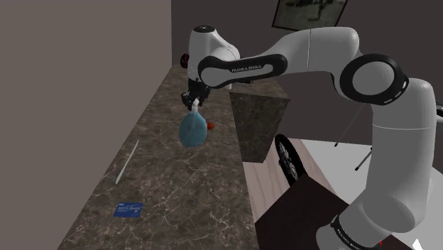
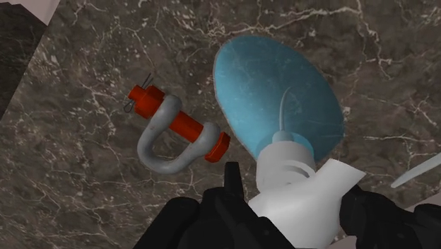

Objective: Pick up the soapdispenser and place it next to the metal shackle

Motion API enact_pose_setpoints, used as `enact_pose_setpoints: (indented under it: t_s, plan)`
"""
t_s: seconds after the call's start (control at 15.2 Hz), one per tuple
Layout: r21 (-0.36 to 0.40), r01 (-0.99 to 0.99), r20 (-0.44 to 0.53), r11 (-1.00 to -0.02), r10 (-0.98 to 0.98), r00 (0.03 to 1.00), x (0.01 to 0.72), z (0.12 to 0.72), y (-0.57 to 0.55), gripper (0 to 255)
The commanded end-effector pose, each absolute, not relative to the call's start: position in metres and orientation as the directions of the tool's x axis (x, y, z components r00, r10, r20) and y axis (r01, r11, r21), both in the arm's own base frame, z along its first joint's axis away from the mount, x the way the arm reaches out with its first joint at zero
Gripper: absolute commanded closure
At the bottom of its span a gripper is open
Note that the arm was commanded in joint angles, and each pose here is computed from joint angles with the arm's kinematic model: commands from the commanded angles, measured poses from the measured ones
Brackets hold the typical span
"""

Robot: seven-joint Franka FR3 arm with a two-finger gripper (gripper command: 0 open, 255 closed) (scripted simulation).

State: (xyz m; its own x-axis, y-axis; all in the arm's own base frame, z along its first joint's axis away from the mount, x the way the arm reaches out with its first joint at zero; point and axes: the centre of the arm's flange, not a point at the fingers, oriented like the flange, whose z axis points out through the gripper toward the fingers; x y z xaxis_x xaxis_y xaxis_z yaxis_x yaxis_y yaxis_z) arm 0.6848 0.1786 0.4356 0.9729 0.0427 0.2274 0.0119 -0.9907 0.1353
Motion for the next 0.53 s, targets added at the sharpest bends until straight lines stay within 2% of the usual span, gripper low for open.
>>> enact_pose_setpoints:
  t_s: [0.0,0.26,0.33,0.46]
  plan:
    - [0.135,0.012,0.229,-0.991,0.043,0.973,0.6846,0.4354,0.1788,255]
    - [0.135,0.012,0.229,-0.991,0.043,0.973,0.6846,0.4354,0.1788,255]
    - [0.135,0.012,0.229,-0.991,0.043,0.973,0.6846,0.4354,0.1787,0]
    - [0.135,0.012,0.229,-0.991,0.043,0.973,0.6847,0.4354,0.1788,0]
